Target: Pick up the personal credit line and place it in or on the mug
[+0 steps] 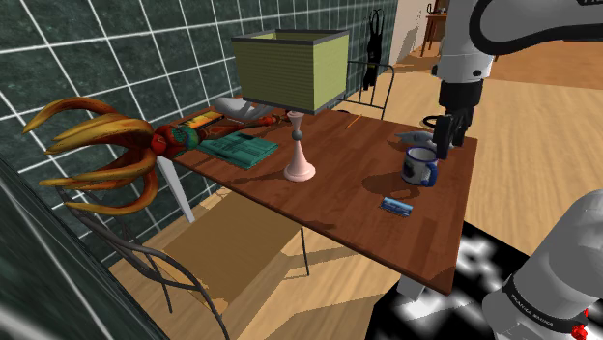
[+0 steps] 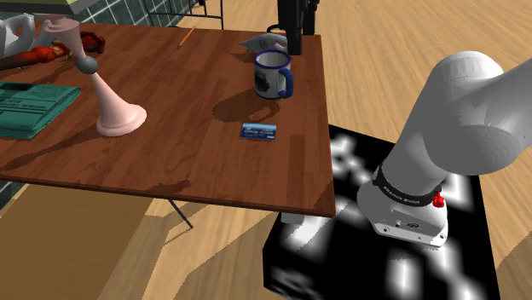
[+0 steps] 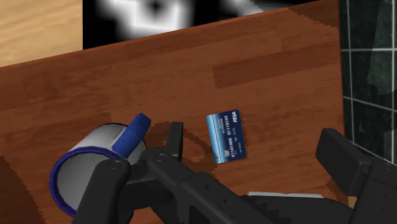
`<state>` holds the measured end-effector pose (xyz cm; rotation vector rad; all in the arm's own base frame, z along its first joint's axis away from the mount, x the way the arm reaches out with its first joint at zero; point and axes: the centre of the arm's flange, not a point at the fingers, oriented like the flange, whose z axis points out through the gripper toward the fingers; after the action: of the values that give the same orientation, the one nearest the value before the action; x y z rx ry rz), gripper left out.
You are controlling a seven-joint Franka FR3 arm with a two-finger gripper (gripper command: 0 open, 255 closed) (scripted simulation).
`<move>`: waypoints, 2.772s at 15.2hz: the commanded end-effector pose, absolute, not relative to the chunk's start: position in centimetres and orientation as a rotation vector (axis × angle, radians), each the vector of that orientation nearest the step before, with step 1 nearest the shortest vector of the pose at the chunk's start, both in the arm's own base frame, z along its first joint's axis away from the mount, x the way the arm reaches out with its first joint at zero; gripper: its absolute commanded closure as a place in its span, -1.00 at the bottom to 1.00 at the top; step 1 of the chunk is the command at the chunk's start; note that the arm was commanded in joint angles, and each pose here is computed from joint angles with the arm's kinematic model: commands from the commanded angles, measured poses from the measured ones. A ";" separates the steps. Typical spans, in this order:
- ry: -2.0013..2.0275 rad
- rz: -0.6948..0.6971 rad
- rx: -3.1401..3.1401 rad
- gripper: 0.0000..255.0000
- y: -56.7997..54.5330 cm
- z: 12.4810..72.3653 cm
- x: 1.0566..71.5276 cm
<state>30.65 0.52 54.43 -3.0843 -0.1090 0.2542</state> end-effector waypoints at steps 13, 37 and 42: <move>-0.444 0.812 -3.074 -1.00 5.9 38.5 41.9; -0.509 0.920 -3.057 1.00 6.3 31.7 41.1; -0.509 0.919 -3.057 1.00 6.3 32.2 41.1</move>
<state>41.07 6.32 31.99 -3.0566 -0.5086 0.9194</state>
